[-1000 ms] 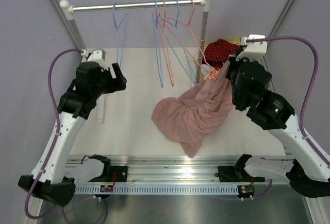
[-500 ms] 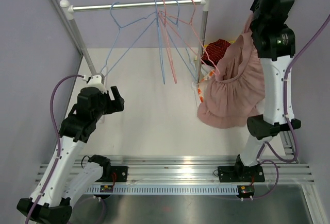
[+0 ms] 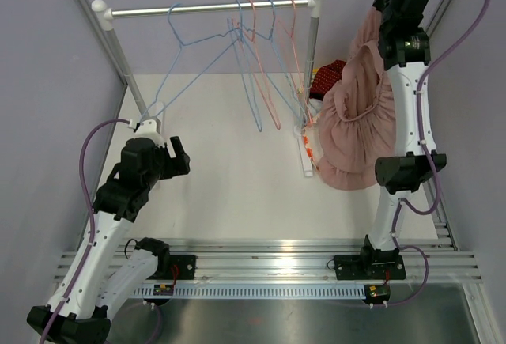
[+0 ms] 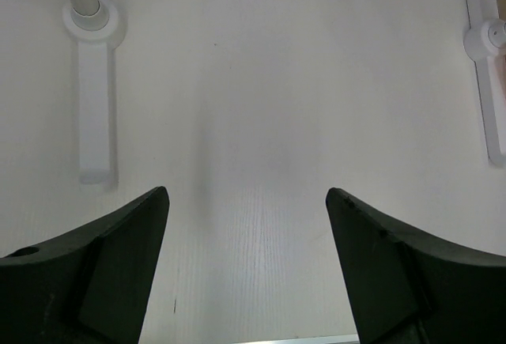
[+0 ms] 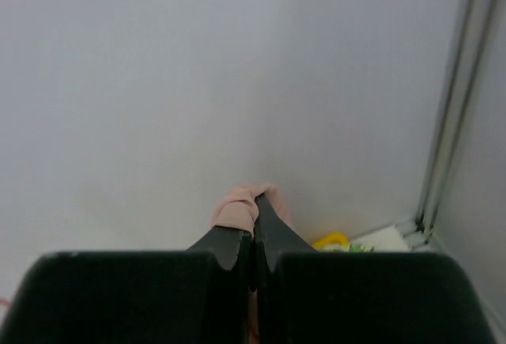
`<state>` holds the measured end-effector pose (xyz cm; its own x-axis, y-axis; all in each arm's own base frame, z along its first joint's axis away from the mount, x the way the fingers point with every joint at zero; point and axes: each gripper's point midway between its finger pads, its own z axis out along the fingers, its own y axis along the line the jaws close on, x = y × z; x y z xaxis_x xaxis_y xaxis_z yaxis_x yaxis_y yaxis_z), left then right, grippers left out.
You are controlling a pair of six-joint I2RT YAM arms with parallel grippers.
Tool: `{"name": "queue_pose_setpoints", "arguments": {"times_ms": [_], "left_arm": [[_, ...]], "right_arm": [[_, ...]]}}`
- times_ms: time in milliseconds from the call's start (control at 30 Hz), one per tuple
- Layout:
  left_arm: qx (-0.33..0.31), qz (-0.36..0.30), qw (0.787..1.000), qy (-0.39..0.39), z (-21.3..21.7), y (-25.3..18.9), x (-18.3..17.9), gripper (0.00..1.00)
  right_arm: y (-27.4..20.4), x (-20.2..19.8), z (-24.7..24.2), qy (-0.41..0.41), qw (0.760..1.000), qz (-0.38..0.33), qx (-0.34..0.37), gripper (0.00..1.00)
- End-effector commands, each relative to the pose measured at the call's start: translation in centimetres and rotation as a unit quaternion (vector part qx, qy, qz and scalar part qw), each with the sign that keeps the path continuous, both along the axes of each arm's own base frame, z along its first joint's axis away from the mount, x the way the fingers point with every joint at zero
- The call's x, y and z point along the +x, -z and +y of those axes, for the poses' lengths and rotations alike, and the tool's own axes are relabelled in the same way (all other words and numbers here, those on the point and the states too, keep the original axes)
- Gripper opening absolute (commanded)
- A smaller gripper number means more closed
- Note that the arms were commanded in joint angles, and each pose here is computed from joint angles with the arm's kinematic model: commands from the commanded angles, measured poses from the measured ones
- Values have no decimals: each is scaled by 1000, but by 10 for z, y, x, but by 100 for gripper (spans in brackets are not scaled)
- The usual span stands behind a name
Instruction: Remove the skirt from the hanger
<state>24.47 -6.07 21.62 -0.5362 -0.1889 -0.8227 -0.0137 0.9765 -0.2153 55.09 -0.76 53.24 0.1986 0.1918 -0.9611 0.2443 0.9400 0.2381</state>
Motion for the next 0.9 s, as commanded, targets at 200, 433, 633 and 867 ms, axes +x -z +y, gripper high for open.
{"name": "queue_pose_setpoints", "arguments": {"times_ms": [200,433,633,867], "left_arm": [[-1,-24,1000,-9,1,-8,9,84],[1,-31,999,-16,3,-11,9,84],[0,-43,999,-18,5,-17,8,99],[1,-60,998,-20,7,-27,4,99]], "right_arm": [[253,55,34,-79,974,183,106,0],[275,24,34,-76,957,260,107,99],[201,-47,15,-52,978,189,76,99],[169,-174,23,-85,973,163,138,100]]}}
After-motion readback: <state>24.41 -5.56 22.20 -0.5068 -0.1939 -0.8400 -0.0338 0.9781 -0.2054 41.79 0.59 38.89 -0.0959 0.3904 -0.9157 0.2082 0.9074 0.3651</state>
